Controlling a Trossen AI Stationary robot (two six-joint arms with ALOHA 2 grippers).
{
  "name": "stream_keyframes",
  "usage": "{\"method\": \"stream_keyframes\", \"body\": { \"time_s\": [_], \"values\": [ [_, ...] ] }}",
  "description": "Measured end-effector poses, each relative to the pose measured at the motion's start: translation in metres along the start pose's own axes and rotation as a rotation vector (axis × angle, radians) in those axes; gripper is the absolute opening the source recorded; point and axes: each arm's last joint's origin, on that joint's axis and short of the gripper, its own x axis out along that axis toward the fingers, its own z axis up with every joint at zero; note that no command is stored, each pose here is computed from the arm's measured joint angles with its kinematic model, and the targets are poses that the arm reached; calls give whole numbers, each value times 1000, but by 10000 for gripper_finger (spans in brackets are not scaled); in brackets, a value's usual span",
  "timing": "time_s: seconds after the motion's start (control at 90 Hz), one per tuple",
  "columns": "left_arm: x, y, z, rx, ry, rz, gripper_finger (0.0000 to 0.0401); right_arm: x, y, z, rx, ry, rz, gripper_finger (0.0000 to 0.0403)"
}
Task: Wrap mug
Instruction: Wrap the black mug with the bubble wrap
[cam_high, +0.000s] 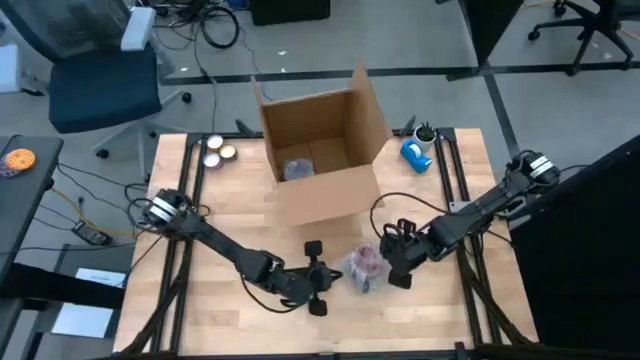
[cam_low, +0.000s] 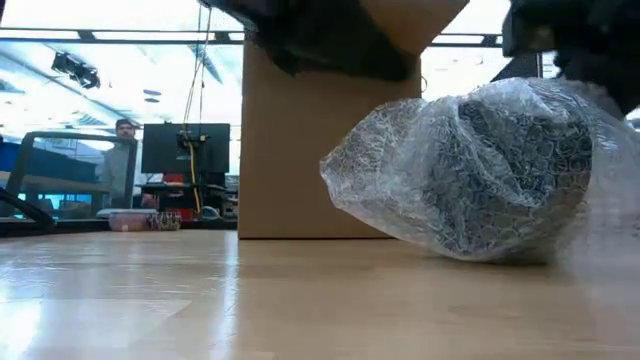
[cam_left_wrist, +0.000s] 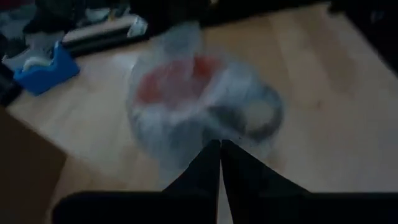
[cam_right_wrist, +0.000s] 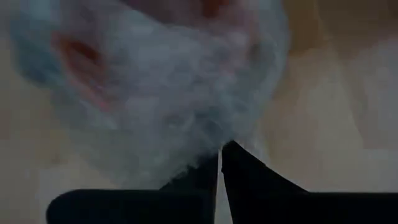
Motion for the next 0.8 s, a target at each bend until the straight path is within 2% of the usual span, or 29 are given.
{"method": "stream_keyframes", "body": {
  "time_s": [0.1, 0.233, 0.378, 0.578, 0.8],
  "values": [
    [11, 11, 12, -25, -8, 26, 0, -6, 9, 5, -18, -32, 58, 0],
    [20, 29, 26, -51, -13, 66, 0, -12, 16, 5, -36, -35, 78, 0],
    [30, 43, 29, -80, -14, -18, 0, -17, 22, 4, -52, -54, 85, 0],
    [33, 45, 24, -63, 32, -36, 0, -20, 27, 5, -53, -76, 115, 0],
    [33, 46, 24, -48, 33, -29, 0, -23, 38, 17, -110, -214, 221, 0]
  ]
}}
